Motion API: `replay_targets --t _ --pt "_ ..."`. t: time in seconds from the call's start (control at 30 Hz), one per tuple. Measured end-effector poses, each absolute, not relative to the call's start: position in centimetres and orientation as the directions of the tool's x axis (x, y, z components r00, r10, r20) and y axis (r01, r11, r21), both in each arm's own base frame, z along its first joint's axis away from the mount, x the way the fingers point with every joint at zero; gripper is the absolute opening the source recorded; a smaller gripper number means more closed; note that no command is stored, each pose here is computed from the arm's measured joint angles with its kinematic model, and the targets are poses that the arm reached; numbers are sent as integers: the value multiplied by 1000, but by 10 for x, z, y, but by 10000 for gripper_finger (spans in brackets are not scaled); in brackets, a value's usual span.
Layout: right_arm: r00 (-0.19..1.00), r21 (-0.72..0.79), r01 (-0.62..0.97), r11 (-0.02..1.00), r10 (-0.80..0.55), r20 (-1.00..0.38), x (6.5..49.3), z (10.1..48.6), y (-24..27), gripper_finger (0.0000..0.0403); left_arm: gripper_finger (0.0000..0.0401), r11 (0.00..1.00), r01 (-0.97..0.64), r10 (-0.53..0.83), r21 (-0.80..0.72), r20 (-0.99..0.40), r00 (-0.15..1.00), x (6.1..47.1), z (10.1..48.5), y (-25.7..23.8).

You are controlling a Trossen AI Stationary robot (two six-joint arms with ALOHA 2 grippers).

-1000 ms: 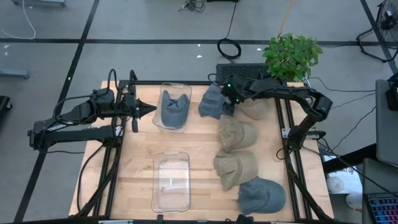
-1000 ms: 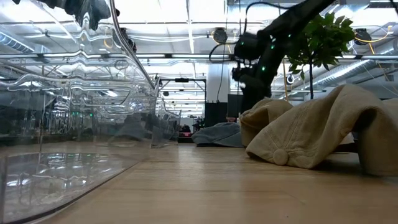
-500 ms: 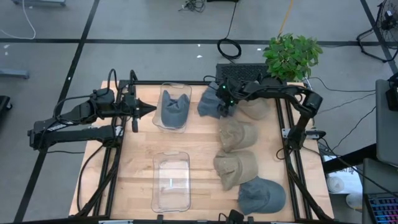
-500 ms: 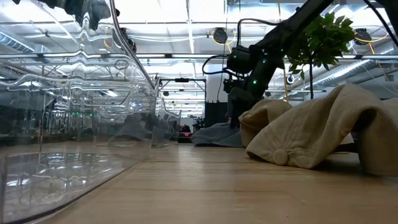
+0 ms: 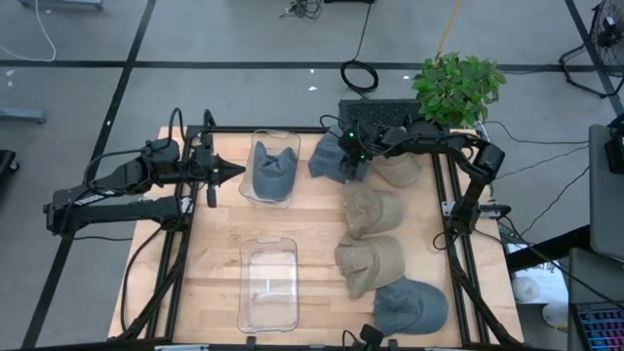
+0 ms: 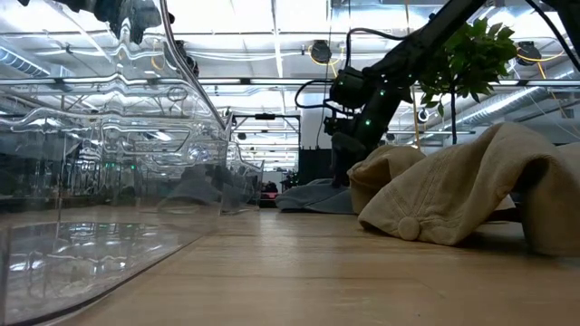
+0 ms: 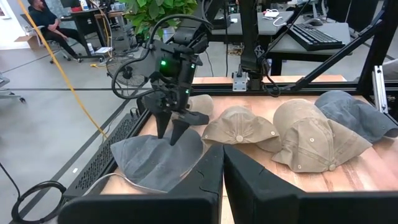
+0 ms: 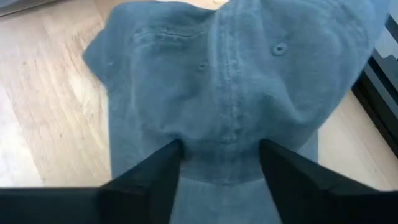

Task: Stack caps by color
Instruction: Stack the top blue cap on the blue cap in the top transparent bin

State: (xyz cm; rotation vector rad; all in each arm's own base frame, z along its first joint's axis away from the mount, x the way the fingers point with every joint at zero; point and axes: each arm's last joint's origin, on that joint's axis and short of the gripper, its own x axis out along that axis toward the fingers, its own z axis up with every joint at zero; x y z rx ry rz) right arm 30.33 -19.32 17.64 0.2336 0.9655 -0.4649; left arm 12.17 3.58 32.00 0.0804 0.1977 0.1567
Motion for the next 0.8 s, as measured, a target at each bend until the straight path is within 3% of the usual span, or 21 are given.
replay_targets --t 0.3,0.57,0.8 --pt "483 -30 452 892 -273 -832 303 176 -193 11 21 985 -147 162 95 -189 968 122 320 36" --pt "515 21 433 901 -229 -826 304 184 -186 1 21 985 -147 162 95 -189 968 122 320 36" --pt "597 -44 408 912 -303 -743 304 227 -161 0 21 985 -147 162 95 -189 968 122 320 36"
